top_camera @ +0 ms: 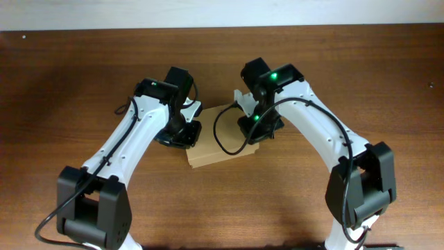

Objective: Pack container

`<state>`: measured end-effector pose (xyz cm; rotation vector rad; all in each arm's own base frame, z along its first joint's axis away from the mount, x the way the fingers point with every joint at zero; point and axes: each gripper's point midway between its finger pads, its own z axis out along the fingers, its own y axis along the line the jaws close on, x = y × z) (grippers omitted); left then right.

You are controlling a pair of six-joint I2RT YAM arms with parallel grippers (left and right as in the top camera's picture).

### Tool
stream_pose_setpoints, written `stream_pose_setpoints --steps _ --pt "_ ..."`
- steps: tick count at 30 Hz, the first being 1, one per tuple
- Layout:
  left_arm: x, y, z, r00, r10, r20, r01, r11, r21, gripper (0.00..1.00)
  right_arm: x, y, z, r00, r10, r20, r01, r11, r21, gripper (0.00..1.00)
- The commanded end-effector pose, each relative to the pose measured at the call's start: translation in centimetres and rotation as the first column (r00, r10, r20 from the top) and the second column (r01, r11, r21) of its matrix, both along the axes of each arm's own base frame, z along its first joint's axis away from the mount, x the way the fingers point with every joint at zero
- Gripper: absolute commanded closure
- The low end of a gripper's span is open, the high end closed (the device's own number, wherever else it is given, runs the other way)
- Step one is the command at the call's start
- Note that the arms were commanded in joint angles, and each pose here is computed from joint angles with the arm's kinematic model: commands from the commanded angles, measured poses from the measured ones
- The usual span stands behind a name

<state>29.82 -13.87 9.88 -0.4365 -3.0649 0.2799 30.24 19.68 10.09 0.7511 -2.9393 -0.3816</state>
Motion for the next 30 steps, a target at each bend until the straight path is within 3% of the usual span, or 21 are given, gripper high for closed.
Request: stream_pose_setpoints --steps 1,9,17,20,26,30 --pt "-0.1 0.0 -0.5 1.000 0.021 0.007 -0.021 1.000 -0.006 0.99 -0.8 -0.6 -1.2 1.000 -0.017 -0.021 0.016 1.000 -0.020 0.96" --pt "2.4 -0.1 1.5 0.993 0.051 0.105 -0.049 0.999 -0.023 0.98 1.3 -0.2 0.5 0.998 -0.031 0.053 0.030 0.999 0.016 0.96" --pt "7.6 4.1 10.3 0.929 0.158 0.335 -0.171 0.985 0.009 0.98 7.6 -2.8 9.5 0.950 -0.118 0.291 0.106 0.993 0.056 0.96" --pt "9.8 6.4 14.6 0.868 0.212 0.450 -0.237 0.972 -0.001 0.98 10.3 -5.3 14.4 0.886 -0.174 0.431 0.168 0.984 0.052 0.96" --pt "12.8 11.9 22.6 0.703 0.314 0.638 -0.350 0.934 -0.074 0.97 13.3 -10.2 24.8 0.695 -0.317 0.646 0.265 0.947 0.180 0.96" --pt "13.4 14.9 27.7 0.584 0.341 0.736 -0.387 0.915 -0.117 0.78 13.1 -13.0 32.7 0.509 -0.379 0.773 0.269 0.923 0.275 0.96"
